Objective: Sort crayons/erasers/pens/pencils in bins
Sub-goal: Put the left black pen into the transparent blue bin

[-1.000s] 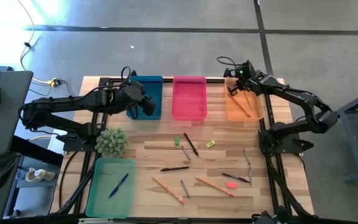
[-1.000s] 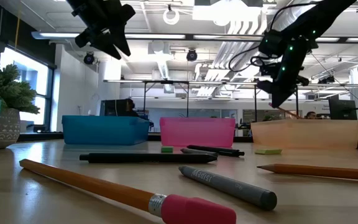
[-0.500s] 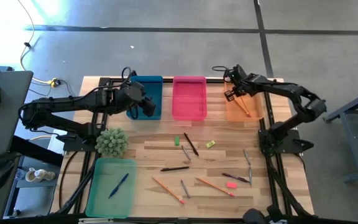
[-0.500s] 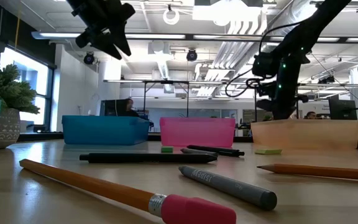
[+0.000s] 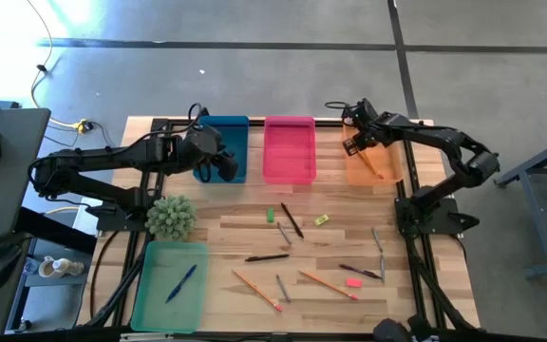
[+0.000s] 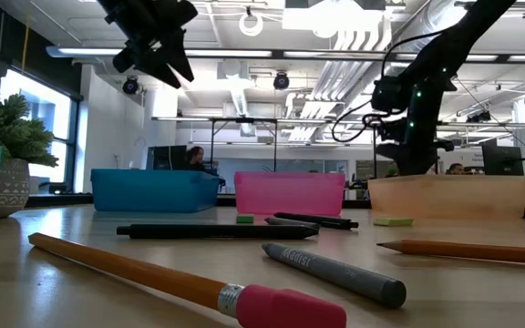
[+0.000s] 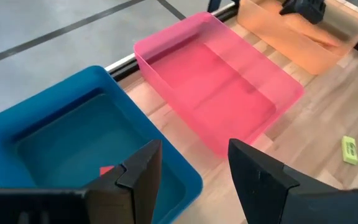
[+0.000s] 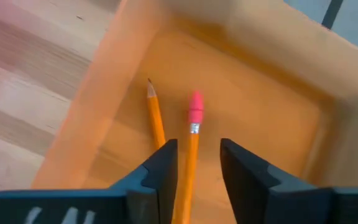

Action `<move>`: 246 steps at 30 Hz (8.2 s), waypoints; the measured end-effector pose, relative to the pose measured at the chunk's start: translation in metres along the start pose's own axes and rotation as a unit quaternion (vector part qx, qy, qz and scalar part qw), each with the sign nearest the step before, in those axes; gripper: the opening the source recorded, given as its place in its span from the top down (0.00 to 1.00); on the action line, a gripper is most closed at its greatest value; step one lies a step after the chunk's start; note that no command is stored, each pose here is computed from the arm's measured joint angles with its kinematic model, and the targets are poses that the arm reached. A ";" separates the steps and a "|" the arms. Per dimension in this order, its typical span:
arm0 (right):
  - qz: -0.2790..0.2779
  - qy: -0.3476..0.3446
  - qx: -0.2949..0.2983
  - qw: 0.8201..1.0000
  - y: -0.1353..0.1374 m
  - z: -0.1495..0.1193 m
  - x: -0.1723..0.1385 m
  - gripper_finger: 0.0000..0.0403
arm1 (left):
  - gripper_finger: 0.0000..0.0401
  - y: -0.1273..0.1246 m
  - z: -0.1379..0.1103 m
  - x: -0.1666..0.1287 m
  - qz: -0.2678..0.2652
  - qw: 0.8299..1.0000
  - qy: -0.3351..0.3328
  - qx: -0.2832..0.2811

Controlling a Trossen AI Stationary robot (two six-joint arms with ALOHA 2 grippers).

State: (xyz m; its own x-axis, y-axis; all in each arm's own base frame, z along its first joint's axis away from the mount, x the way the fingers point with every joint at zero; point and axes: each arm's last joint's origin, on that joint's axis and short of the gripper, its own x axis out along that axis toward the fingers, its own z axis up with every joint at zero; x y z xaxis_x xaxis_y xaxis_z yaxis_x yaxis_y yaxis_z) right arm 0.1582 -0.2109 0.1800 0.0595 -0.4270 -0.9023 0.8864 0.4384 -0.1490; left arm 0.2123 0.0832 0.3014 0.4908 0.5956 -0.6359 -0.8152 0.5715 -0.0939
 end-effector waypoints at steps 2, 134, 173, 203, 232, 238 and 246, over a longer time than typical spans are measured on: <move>0.019 -0.009 0.005 1.000 0.000 0.000 -0.006 0.71 | 0.57 0.000 -0.001 0.000 -0.004 1.000 0.006 -0.002; 0.220 -0.068 0.048 0.972 0.111 -0.099 -0.143 0.71 | 0.75 -0.199 -0.200 0.061 -0.146 0.899 0.267 0.314; 0.218 -0.073 0.014 0.973 0.111 -0.099 -0.143 0.71 | 0.97 -0.183 -0.157 0.002 -0.178 0.915 0.258 0.253; 0.218 -0.073 0.015 0.973 0.111 -0.099 -0.143 0.71 | 0.88 -0.169 -0.142 -0.026 -0.158 0.936 0.267 0.168; 0.217 -0.072 0.014 0.973 0.111 -0.099 -0.143 0.71 | 0.60 -0.204 -0.186 0.013 -0.198 0.918 0.298 0.173; 0.216 -0.072 0.012 0.974 0.111 -0.099 -0.143 0.71 | 0.60 -0.208 -0.193 0.019 -0.200 0.916 0.301 0.173; 0.216 -0.072 0.012 0.974 0.111 -0.099 -0.143 0.71 | 0.60 -0.209 -0.202 0.028 -0.187 0.915 0.308 0.181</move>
State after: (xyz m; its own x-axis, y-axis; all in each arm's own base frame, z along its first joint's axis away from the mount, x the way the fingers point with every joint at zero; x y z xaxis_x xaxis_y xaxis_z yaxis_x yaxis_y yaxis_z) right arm 0.2023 -0.0227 0.2521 0.4911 -0.3139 -0.8125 0.7747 0.5839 0.2427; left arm 0.3343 -0.1336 0.1486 0.3571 -0.0484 -0.9328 -0.4159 0.8860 -0.2052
